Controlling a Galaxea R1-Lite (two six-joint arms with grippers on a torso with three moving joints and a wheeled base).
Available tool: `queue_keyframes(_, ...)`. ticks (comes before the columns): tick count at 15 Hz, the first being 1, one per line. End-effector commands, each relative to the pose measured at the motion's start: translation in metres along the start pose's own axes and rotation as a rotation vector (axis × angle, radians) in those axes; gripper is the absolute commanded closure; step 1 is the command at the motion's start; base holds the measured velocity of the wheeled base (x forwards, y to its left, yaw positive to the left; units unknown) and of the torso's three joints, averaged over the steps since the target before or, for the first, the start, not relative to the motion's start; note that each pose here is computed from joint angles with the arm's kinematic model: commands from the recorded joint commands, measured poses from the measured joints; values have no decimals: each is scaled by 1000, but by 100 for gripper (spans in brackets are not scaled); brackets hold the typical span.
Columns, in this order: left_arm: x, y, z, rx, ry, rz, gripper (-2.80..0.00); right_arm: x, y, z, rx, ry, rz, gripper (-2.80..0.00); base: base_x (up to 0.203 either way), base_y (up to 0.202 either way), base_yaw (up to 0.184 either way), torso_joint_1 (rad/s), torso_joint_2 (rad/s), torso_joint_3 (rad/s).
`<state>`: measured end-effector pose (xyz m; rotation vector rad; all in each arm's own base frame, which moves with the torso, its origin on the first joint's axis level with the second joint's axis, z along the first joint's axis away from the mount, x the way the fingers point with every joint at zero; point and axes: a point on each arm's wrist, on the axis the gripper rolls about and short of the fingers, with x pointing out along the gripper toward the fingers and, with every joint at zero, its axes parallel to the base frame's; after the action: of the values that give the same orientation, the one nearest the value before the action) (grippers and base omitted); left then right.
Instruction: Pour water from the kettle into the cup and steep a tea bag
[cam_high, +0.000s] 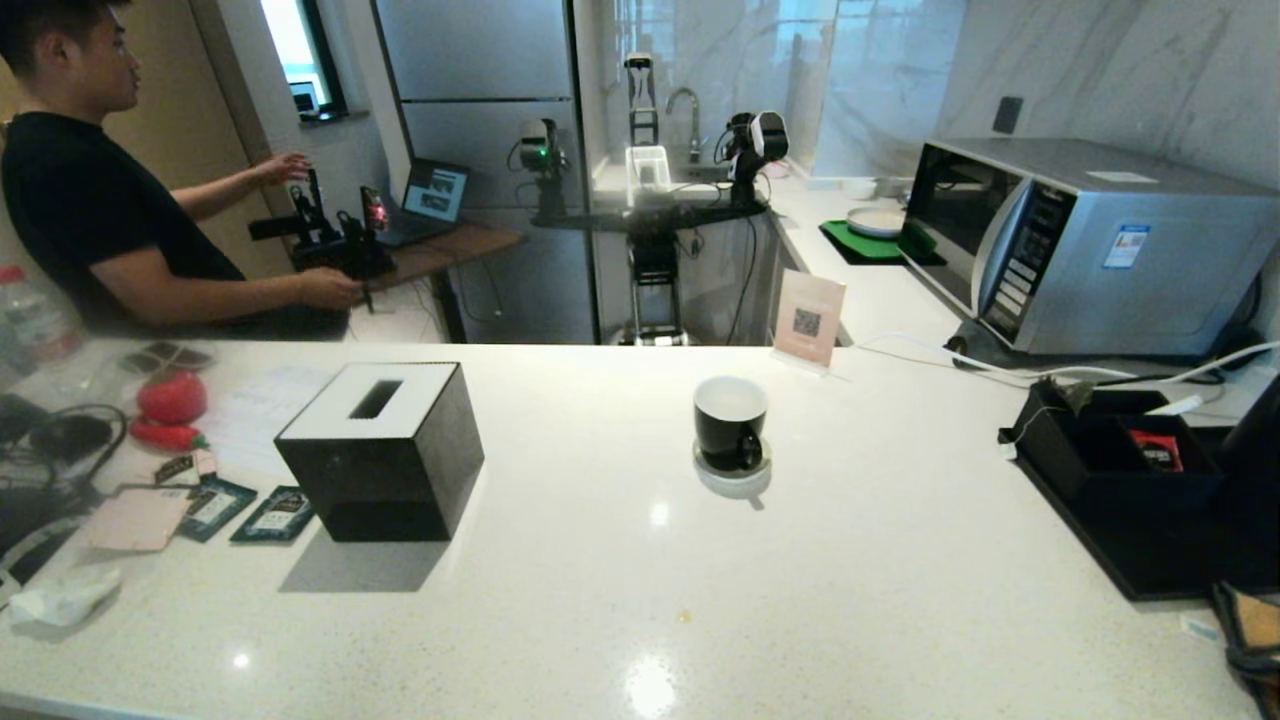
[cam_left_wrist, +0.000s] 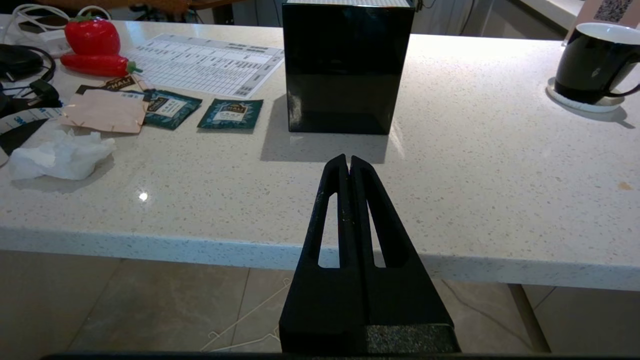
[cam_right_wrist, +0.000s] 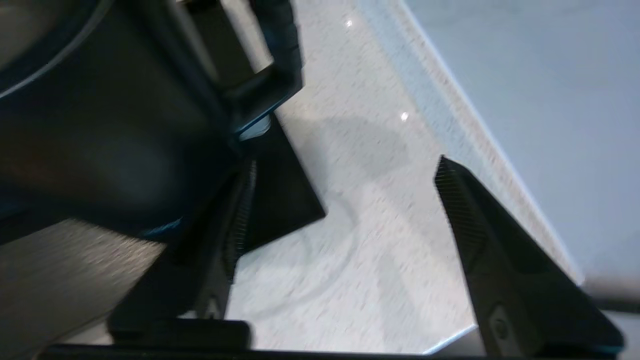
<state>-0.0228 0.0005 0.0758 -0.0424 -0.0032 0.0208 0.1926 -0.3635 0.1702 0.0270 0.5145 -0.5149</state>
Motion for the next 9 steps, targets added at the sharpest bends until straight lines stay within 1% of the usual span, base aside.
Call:
queue_keyframes(1,0,0,0,-1,0,1,0,23,-2,-2,-14,-7,20,-280,0,0,0,0,0,0)
queue_keyframes(5,0,0,0,-1,0,1,0,48,12,2,-43,-26,69,-280,0,0,0,0,0,0)
queue_keyframes(7,0,0,0,0,1,1,0,50,15,1,-38,-29,104,-280,0,0,0,0,0,0)
queue_keyframes(9,0,0,0,-1,0,1,0,56,12,0,-43,-38,111,-280,0,0,0,0,0,0)
